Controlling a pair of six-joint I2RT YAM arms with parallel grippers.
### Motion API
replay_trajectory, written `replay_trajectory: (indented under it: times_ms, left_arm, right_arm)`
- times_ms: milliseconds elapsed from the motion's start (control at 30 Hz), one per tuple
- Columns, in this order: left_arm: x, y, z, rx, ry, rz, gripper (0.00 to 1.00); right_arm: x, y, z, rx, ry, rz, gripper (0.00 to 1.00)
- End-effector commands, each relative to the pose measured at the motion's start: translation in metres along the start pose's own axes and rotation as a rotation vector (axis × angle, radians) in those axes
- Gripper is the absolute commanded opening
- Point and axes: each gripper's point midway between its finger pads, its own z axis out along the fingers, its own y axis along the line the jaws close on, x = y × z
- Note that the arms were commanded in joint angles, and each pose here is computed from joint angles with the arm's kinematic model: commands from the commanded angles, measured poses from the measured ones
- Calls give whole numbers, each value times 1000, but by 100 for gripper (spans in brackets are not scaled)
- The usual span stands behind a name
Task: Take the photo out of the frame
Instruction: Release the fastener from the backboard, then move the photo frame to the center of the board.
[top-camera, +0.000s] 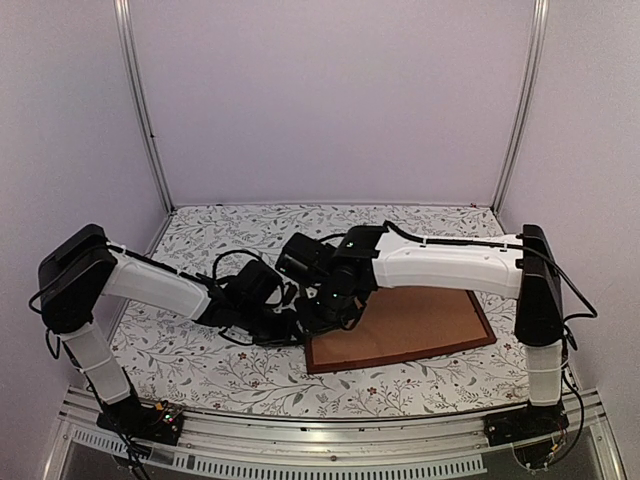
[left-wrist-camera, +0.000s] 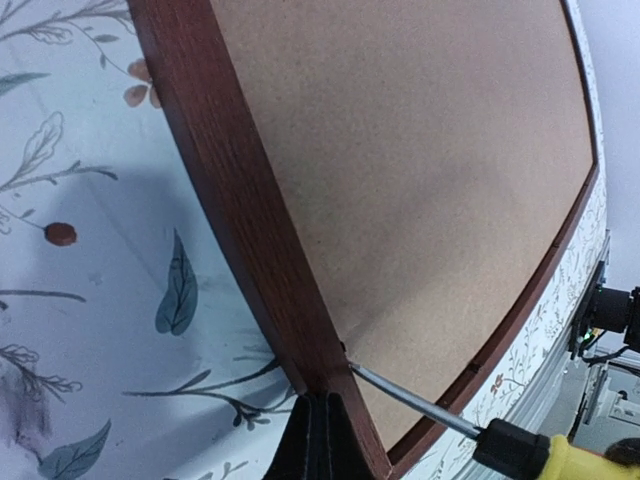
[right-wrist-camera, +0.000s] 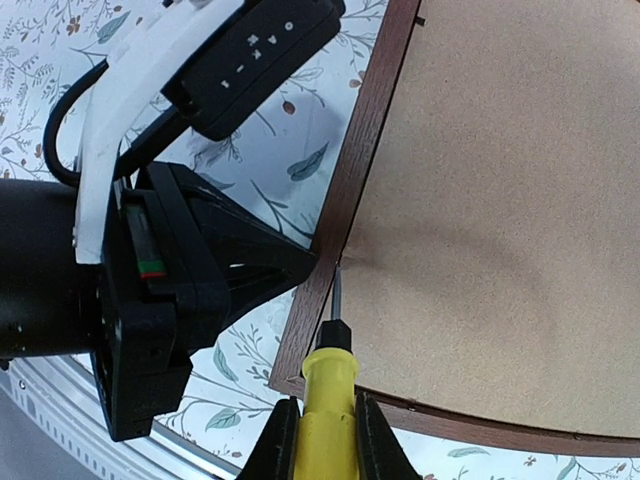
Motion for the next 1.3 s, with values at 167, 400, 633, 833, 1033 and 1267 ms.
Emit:
replay_trajectory:
  times_ms: [167, 400, 633, 833, 1033, 1267]
  left_arm:
    - [24, 6, -3, -86, 96, 1, 1]
    - [17, 4, -11, -109, 89, 1, 3]
    - [7, 3, -23, -125, 58, -2, 9]
    - [-8, 4, -31, -169, 21, 16, 25]
    - [-27, 4, -28, -239, -4, 33, 34]
    - [-46, 15, -16, -363, -7, 66, 36]
  right_arm:
    - [-14, 17, -53, -222, -63, -40, 0]
    - [-18, 5, -58, -211, -75, -41, 0]
    - [-24, -24, -60, -183, -105, 9, 0]
    - [-31, -55, -69, -191, -163, 89, 0]
    - [-33, -80, -79, -219, -217, 149, 0]
    - [-28, -99, -87, -246, -254, 176, 0]
